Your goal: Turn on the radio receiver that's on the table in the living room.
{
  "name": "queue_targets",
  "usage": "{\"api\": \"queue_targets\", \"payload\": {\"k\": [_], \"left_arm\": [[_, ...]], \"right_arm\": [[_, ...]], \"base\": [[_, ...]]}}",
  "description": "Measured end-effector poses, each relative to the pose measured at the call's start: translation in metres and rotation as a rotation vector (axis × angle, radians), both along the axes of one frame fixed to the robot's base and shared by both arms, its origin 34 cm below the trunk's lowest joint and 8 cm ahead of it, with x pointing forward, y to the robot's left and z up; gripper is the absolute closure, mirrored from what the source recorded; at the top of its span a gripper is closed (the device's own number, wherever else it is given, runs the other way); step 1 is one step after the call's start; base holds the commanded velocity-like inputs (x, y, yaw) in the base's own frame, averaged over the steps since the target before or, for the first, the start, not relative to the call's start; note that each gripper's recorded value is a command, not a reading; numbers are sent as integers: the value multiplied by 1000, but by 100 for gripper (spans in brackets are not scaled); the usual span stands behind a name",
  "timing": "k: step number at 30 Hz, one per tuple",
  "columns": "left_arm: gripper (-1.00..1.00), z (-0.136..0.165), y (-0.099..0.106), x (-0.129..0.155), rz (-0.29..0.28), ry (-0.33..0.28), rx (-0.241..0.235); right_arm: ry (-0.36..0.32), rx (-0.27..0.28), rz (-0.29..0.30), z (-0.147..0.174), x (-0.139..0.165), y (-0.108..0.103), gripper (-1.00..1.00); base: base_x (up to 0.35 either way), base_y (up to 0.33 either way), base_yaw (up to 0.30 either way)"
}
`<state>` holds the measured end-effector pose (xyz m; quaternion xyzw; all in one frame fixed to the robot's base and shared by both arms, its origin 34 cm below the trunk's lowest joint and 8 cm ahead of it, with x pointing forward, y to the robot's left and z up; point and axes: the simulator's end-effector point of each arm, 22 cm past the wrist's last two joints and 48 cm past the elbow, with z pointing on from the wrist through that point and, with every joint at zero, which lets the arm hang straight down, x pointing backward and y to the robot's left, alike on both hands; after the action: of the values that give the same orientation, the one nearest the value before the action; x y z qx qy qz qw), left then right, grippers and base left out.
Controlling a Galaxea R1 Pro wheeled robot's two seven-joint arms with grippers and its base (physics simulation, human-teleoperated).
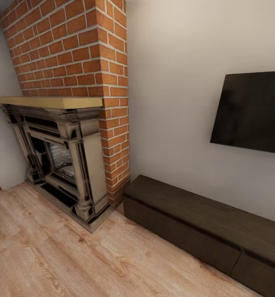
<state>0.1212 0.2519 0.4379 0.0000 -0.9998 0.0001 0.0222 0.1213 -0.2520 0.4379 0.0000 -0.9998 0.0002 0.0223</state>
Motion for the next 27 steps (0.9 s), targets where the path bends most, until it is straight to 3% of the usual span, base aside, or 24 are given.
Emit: {"api": "queue_targets", "payload": {"k": [6,12,16,19,27], "left_arm": [[-100,2,-27,-24,2,26,-35],[-100,3,-53,-25,5,28,-68],[-100,5,-68,-26,10,29,-90],[-100,6,-79,-26,8,29,-105],[-100,5,-84,-11,6,-6,-108]], "right_arm": [[-38,28,0,0,28,25,-100],[-72,48,-1,1,55,41,-100],[-95,44,2,1,64,39,-100],[-129,26,6,1,75,25,-100],[-193,-1,44,3,104,0,-100]], "base": [[0,0,0],[0,0,0],[0,0,0],[0,0,0],[0,0,0]]}}
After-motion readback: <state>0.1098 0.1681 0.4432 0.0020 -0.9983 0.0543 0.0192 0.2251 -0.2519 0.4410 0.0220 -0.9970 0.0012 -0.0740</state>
